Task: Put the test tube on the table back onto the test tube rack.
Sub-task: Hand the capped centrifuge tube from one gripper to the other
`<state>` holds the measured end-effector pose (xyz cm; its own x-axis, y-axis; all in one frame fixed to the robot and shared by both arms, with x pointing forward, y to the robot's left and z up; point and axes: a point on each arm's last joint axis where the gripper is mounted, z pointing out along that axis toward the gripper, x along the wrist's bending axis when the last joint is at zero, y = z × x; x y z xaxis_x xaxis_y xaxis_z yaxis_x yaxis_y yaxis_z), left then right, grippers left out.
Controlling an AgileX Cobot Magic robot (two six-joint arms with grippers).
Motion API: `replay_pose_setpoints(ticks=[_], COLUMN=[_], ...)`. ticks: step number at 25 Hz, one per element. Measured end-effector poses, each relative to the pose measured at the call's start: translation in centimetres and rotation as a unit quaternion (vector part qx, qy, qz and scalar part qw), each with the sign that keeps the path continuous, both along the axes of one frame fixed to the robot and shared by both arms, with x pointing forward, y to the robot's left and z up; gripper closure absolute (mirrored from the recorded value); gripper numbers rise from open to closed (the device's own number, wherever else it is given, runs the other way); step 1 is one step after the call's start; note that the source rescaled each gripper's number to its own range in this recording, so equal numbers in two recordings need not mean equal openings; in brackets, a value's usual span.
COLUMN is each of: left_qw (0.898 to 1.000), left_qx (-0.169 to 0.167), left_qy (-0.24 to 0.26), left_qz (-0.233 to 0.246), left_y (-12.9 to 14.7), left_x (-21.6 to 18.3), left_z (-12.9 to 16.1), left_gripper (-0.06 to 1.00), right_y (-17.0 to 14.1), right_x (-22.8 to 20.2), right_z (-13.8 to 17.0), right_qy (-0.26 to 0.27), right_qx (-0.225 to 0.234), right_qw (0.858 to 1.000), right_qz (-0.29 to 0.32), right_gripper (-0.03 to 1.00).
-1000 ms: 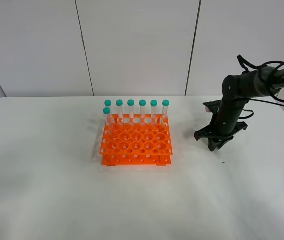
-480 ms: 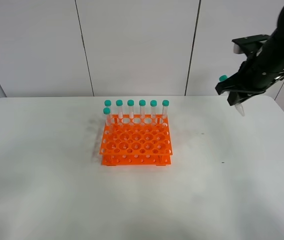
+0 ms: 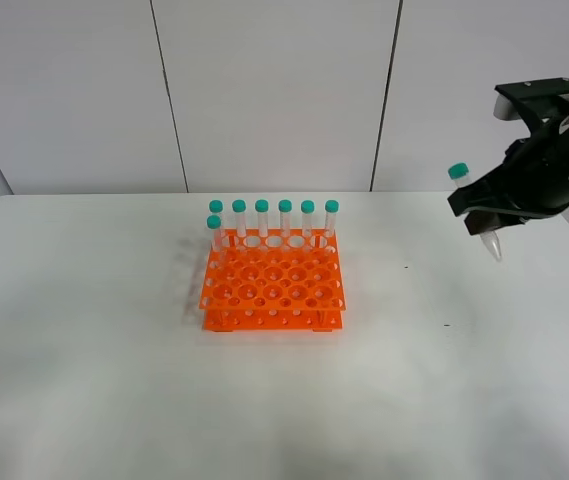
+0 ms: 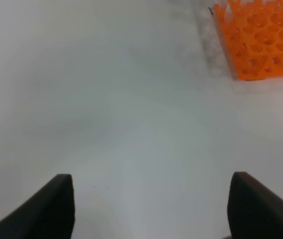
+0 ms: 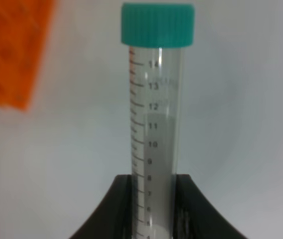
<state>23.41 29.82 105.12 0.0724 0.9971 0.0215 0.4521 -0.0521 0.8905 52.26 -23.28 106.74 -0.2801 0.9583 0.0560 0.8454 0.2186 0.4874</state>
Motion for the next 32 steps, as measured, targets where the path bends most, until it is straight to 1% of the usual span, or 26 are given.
replay_pose_setpoints(ticks=[2,4,6,8,11,12,13,15,17,20,24,27,29,32], left_qw=[1.000,1.000,1.000,1.000,1.000,1.000,1.000,1.000,1.000,1.000,1.000,1.000,1.000,0.999], left_qx=[0.000,0.000,0.000,0.000,0.000,0.000,0.000,0.000,0.000,0.000,0.000,-0.001,-0.011,-0.036], left_qy=[0.000,0.000,0.000,0.000,0.000,0.000,0.000,0.000,0.000,0.000,0.000,-0.001,-0.011,-0.029], left_qz=[0.000,0.000,0.000,0.000,0.000,0.000,0.000,0.000,0.000,0.000,0.000,0.001,0.005,0.001], left_y=[0.0,0.0,0.0,0.0,0.0,0.0,0.0,0.0,0.0,0.0,0.0,0.0,0.0,-0.3], left_x=[0.0,0.0,0.0,0.0,0.0,0.0,0.0,0.0,0.0,0.0,0.0,0.0,0.0,0.8], left_z=[0.0,0.0,0.0,0.0,0.0,0.0,0.0,0.0,0.0,0.0,0.0,0.0,0.5,3.3], left_gripper=[-0.02,-0.02,-0.02,-0.02,-0.02,-0.02,-0.02,-0.02,-0.02,-0.02,-0.02,-0.02,-0.02,-0.02], right_y=[1.8,4.4,7.0,9.4,11.1,11.1,11.2,11.1,10.7,10.8,11.4,11.5,11.5,11.5], right_x=[-0.1,-0.8,-1.6,-2.7,-3.5,-3.5,-3.5,-3.5,-3.4,-4.0,-4.2,-4.2,-4.2,-4.2], right_z=[0.2,0.4,0.6,0.8,0.9,0.9,0.6,0.0,-1.0,-2.2,-2.0,-1.9,-1.8,-1.8], right_qy=[-0.021,-0.044,-0.070,-0.092,-0.105,-0.105,-0.105,-0.093,-0.082,-0.066,-0.066,-0.071,-0.073,-0.074], right_qx=[0.002,-0.002,-0.002,0.002,0.032,0.032,0.040,0.073,0.086,0.094,0.123,0.127,0.127,0.127], right_qw=[0.999,0.994,0.983,0.967,0.945,0.945,0.940,0.934,0.930,0.921,0.920,0.918,0.917,0.917], right_qz=[0.038,0.104,0.168,0.237,0.307,0.307,0.323,0.338,0.348,0.372,0.366,0.370,0.371,0.372], right_gripper=[0.93,0.93,0.93,0.93,0.93,0.93,0.93,0.93,0.93,0.93,0.93,0.93,0.93,0.93])
